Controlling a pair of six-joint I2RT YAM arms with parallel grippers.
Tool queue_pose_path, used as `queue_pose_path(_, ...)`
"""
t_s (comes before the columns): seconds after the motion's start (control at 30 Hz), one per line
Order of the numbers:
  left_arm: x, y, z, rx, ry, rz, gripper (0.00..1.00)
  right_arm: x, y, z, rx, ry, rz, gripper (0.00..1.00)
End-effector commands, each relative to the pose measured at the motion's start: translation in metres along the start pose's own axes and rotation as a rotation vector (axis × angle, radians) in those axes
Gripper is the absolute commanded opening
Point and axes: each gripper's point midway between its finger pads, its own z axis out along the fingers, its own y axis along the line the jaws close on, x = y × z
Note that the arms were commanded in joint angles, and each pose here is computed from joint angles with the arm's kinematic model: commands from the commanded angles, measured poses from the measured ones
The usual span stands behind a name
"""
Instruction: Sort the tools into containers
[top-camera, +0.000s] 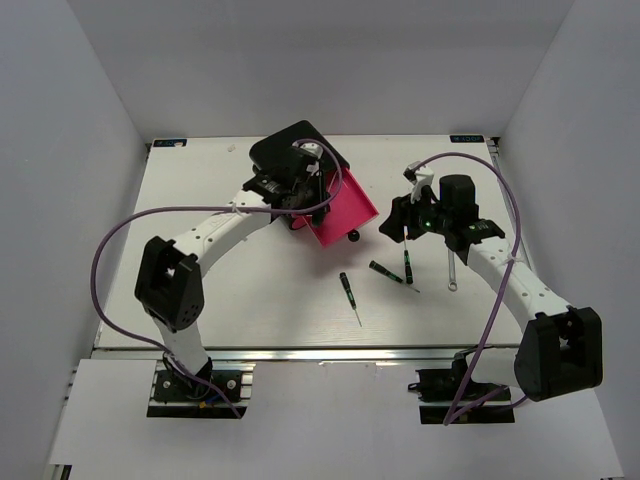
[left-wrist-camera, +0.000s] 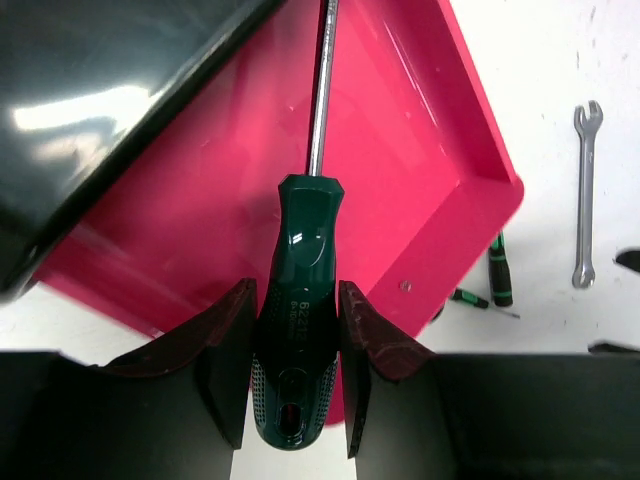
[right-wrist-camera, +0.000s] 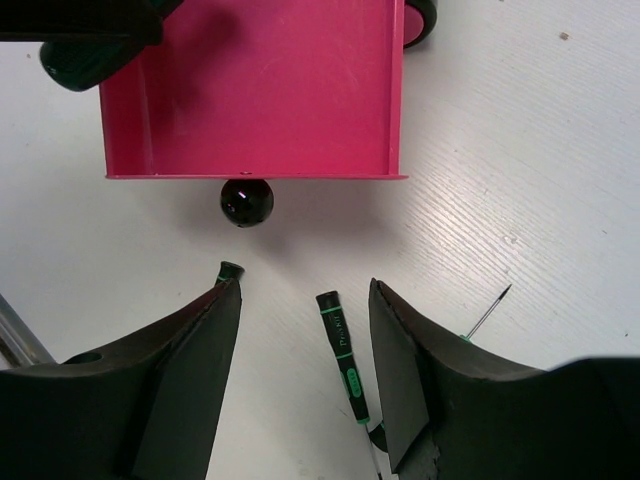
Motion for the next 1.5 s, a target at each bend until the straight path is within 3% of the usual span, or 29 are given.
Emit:
queue_pose_path(0.0,-0.02,-0.012,-0.004,-0.015,-0.048,-0.03,0.0,-0.015,-0.001,-0.004,0.012,-0.061,-0.026,0.6)
queue_pose_path(0.27,-0.012,-0.012,0.018,-0.048,-0.031,-0.04,0.0,-0.017,-0.004,-0.003,0.016,-0.07,-0.029,0.6)
queue_pose_path(0.33,-0.012,-0.011,0.02,-0.057,-0.026,-0.043,0.14,-0.015,-0.004,-0.003,0.015,-0.063,-0.034,0.61)
queue_pose_path(0.37,-0.011,-0.01,0.023,-0.059,-0.022,-0.043,0.29,-0.016,-0.004,-0.003,0.018,-0.062,-0.039,0.63)
queue_pose_path(0.47,-0.014,-0.015,0.02,-0.044,-0.031,-0.043,0.52,-0.011,-0.012,-0.004,0.059,-0.033,-0.057,0.7)
queue_pose_path(0.63,-0.025,-0.022,0.006,-0.01,-0.064,-0.042,0.63,0.002,-0.029,-0.012,0.13,0.027,-0.083,0.77)
queue_pose_path(0.7,-0.033,-0.029,-0.007,0.029,-0.092,-0.039,0.68,0.014,-0.034,-0.015,0.155,0.075,-0.074,0.88)
queue_pose_path(0.9,-0.054,-0.044,-0.05,0.137,-0.224,-0.011,0.64,0.057,-0.052,-0.022,0.216,0.214,-0.035,0.89)
queue_pose_path(0.97,-0.064,-0.045,-0.078,0.158,-0.294,-0.01,0.42,0.062,-0.057,-0.023,0.221,0.232,-0.043,0.88)
queue_pose_path(1.03,-0.06,-0.033,-0.086,0.121,-0.324,-0.011,0.18,0.065,-0.051,-0.022,0.176,0.241,-0.067,0.76)
queue_pose_path(1.07,-0.065,-0.03,-0.103,0.117,-0.362,-0.016,0.0,0.063,-0.048,-0.021,0.149,0.231,-0.082,0.5)
queue_pose_path(1.13,-0.052,-0.009,-0.104,0.045,-0.371,-0.019,0.0,0.055,-0.033,-0.015,0.054,0.184,-0.119,0.25)
queue_pose_path(1.17,-0.052,-0.002,-0.116,0.027,-0.398,-0.029,0.0,0.058,-0.029,-0.009,0.025,0.186,-0.108,0.06)
queue_pose_path(1.23,-0.035,0.021,-0.113,-0.055,-0.379,-0.048,0.12,0.059,-0.026,0.003,0.021,0.205,-0.086,0.0)
queue_pose_path(1.27,-0.034,0.025,-0.119,-0.064,-0.386,-0.053,0.25,0.06,-0.031,0.014,0.025,0.227,-0.057,0.0)
queue_pose_path(1.33,-0.021,0.037,-0.117,-0.103,-0.363,-0.06,0.34,0.057,-0.039,0.026,0.074,0.237,0.039,0.0)
queue_pose_path(1.37,-0.019,0.04,-0.12,-0.11,-0.365,-0.068,0.47,0.057,-0.048,0.036,0.11,0.252,0.074,0.0)
queue_pose_path(1.47,-0.011,0.049,-0.12,-0.143,-0.354,-0.082,0.53,0.051,-0.054,0.052,0.165,0.239,0.186,0.0)
